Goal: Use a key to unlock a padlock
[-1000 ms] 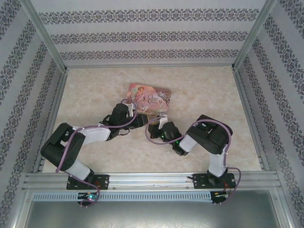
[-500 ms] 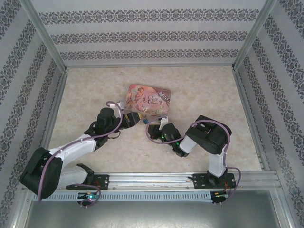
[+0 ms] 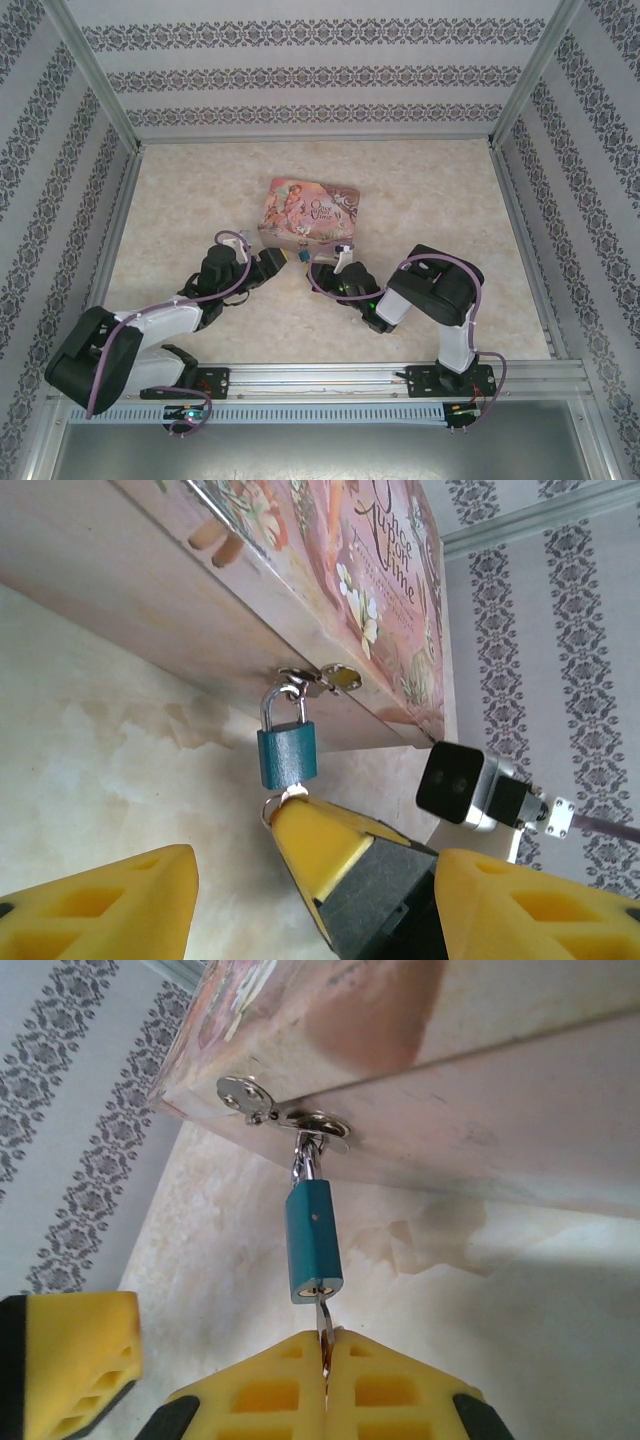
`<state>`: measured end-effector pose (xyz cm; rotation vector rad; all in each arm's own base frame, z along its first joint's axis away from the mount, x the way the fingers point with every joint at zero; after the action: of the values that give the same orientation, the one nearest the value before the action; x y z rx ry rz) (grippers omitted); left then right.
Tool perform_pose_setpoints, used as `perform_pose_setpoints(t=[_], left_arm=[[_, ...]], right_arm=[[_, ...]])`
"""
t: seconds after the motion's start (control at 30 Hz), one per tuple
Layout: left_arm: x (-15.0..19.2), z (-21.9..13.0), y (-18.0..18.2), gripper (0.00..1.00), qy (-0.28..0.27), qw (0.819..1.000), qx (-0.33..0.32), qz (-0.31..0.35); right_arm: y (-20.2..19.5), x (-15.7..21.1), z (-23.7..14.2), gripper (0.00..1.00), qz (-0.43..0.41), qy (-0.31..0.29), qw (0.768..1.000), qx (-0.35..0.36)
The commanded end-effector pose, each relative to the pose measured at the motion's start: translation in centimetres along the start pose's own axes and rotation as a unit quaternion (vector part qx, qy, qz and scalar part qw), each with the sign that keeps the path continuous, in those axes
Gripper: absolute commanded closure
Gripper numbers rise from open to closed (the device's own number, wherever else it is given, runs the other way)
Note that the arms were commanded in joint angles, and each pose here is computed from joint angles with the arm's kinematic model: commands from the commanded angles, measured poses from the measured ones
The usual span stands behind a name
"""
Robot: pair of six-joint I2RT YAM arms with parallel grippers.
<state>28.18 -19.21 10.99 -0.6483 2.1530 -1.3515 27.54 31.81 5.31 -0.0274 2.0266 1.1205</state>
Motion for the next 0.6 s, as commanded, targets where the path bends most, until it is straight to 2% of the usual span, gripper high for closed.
perform_pose_setpoints(t=[0.0,0.17,0.57], left_arm=[[-0.9,0.3,-1.6,0.36,-0.011,0.999,0.048,-0.017],[-0.8,1.3,-1.4,0.37,0.001,0.997,0.066,-0.038],[-0.4,4.1,-1.5,0.47,0.044,0.987,0.125,-0.089]], right_arm=[[1.3,0.0,0.0,1.00,0.037,-0.011,0.999,-0.032],[1.5,0.1,0.0,1.00,0.036,-0.011,0.999,-0.033],[1.9,-0.2,-0.1,1.00,0.039,-0.014,0.998,-0.040]])
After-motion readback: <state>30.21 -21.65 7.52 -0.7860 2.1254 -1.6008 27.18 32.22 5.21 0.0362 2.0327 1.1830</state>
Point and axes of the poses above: each hand's point on the last joint's axis, 136 mm out from that joint toward the fingers, its own z axis out along the fingers, its own y axis along the line the jaws close on, x = y × z, the point moved 1 cm from there along -z, back along the fingers, and after that the axes turned 10 degrees about -z, right-handed, at the moved point
